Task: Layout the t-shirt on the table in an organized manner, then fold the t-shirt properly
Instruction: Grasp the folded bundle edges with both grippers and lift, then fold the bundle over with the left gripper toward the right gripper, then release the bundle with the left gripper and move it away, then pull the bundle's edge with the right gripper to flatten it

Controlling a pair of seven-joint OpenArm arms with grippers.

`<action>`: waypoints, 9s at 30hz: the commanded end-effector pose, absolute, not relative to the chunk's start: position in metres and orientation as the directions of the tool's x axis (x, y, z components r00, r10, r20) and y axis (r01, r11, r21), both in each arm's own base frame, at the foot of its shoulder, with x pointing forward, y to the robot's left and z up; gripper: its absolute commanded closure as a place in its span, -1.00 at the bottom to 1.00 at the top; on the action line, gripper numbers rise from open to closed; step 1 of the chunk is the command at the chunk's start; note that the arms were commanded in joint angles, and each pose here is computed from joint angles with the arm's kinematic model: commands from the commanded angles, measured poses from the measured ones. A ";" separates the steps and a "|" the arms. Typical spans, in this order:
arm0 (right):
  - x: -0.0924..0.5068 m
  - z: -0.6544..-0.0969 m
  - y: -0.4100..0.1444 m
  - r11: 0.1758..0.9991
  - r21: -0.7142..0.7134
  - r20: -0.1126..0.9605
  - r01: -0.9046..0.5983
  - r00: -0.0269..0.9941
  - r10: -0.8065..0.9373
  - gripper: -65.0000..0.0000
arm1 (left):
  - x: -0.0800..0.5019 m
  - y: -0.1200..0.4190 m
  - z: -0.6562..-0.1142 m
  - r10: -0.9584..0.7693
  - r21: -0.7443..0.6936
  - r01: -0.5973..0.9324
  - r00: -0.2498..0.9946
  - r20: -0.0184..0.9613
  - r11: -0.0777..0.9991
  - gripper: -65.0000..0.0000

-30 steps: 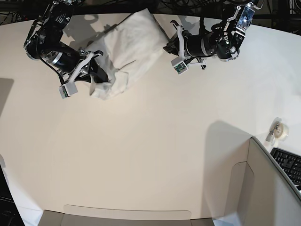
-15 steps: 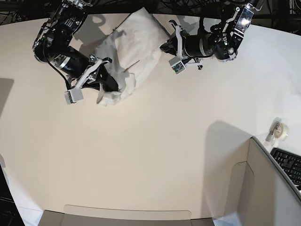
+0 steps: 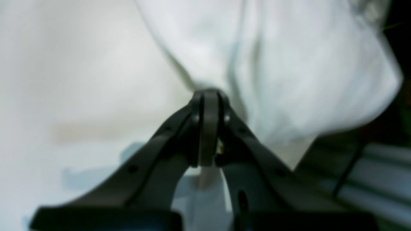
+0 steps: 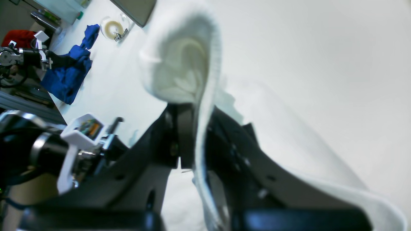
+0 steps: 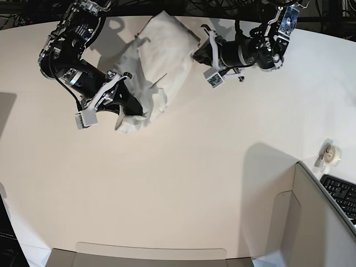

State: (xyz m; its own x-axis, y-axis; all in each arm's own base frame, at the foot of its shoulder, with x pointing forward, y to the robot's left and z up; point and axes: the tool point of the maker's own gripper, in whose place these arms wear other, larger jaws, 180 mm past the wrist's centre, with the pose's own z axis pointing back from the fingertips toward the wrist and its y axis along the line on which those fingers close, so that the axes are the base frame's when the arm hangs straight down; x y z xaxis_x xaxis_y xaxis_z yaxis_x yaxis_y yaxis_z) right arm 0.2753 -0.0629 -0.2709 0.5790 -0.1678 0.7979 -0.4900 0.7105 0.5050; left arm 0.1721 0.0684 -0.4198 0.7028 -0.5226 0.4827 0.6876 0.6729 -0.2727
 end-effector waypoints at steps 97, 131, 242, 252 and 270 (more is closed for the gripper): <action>0.320 -0.297 -0.047 0.690 0.520 0.755 -0.504 0.648 -0.096 1.00 | 0.166 0.028 -0.334 -0.437 -0.464 0.726 0.681 0.587 0.508 1.00; 0.351 -0.266 -0.077 0.729 0.491 0.807 -0.477 0.564 -0.174 1.00 | 0.213 0.067 -0.440 -0.462 -0.335 0.621 0.767 0.445 0.708 1.00; 0.295 -0.258 0.097 0.364 0.426 0.830 -0.829 0.518 0.209 -0.35 | 0.250 0.108 -0.363 -0.366 -0.180 0.572 0.704 0.609 0.800 0.28; 0.327 -0.218 0.084 0.375 0.381 0.884 -0.845 0.452 0.121 -0.34 | 0.250 0.108 -0.364 -0.365 -0.181 0.571 0.704 0.609 0.800 0.28; 0.348 -0.283 -0.012 0.654 0.288 0.794 -0.700 0.556 0.245 1.00 | 0.248 0.114 -0.378 -0.352 -0.206 0.548 0.738 0.575 0.811 0.94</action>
